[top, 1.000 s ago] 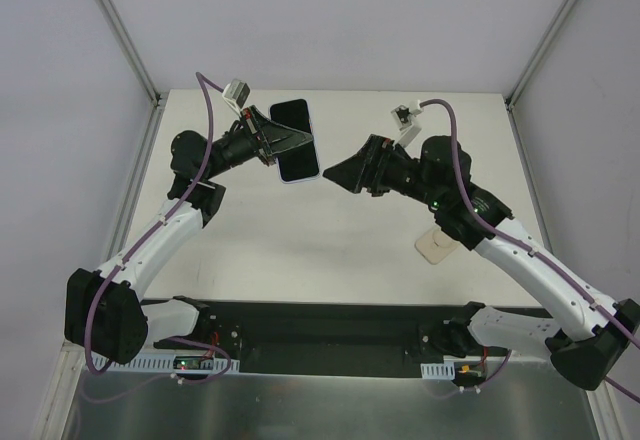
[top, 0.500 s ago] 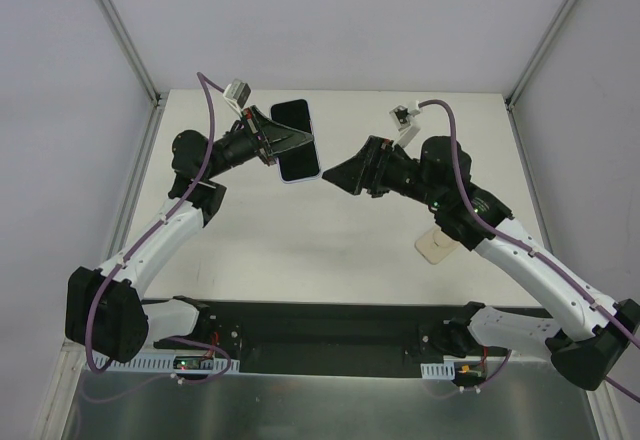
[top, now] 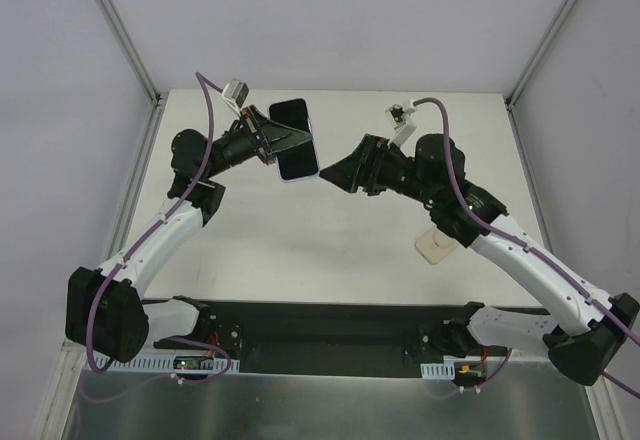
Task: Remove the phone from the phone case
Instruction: Remove the phone case from the phone.
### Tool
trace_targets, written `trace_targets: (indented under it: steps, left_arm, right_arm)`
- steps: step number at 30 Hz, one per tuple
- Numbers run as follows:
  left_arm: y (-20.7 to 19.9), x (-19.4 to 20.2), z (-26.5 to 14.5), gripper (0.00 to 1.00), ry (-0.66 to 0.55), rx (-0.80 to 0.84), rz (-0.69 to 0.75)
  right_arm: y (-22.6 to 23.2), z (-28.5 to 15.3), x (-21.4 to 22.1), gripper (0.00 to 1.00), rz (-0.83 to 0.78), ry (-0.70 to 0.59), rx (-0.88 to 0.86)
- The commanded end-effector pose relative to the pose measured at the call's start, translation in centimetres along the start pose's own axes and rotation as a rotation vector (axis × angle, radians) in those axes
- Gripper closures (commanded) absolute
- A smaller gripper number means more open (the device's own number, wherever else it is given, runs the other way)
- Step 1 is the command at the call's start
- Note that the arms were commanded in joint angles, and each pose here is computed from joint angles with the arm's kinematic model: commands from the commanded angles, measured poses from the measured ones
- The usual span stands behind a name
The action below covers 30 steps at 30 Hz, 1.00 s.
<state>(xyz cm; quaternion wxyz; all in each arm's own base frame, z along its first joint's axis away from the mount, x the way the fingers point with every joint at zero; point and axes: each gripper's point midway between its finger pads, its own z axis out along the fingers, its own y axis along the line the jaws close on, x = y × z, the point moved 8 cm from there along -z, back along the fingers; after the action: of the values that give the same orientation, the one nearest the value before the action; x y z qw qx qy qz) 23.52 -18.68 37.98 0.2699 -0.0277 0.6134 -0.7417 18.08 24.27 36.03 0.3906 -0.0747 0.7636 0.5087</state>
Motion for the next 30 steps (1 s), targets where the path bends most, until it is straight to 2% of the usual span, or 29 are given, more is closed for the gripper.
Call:
trace_targets:
  steps: [1,11,15,19,24,30]
  left_arm:
    - [-3.4,0.2,-0.3,1.0,-0.005,0.115,0.113]
    - [-4.3,0.6,-0.5,1.0,0.007,0.133,0.125]
    - [-5.0,1.0,-0.3,1.0,0.017,0.155,0.127]
    - [-5.7,1.2,-0.4,1.0,0.023,0.172,0.136]
    - [-5.8,1.2,-0.3,1.0,0.03,0.183,0.124]
    - [-5.0,1.4,-0.1,1.0,0.047,0.176,0.104]
  right_arm:
    - [0.1,0.6,-0.9,0.24,-0.031,-0.036,0.023]
    - [-0.8,2.4,-1.2,0.26,0.001,-0.034,0.103]
    - [-2.3,3.8,-1.0,0.27,0.037,0.055,0.298]
    - [-3.7,5.5,-0.2,0.27,0.058,0.085,0.357]
    - [-4.4,7.1,0.5,0.26,0.081,0.11,0.334]
    - [-3.8,8.4,0.9,0.26,0.089,0.116,0.193]
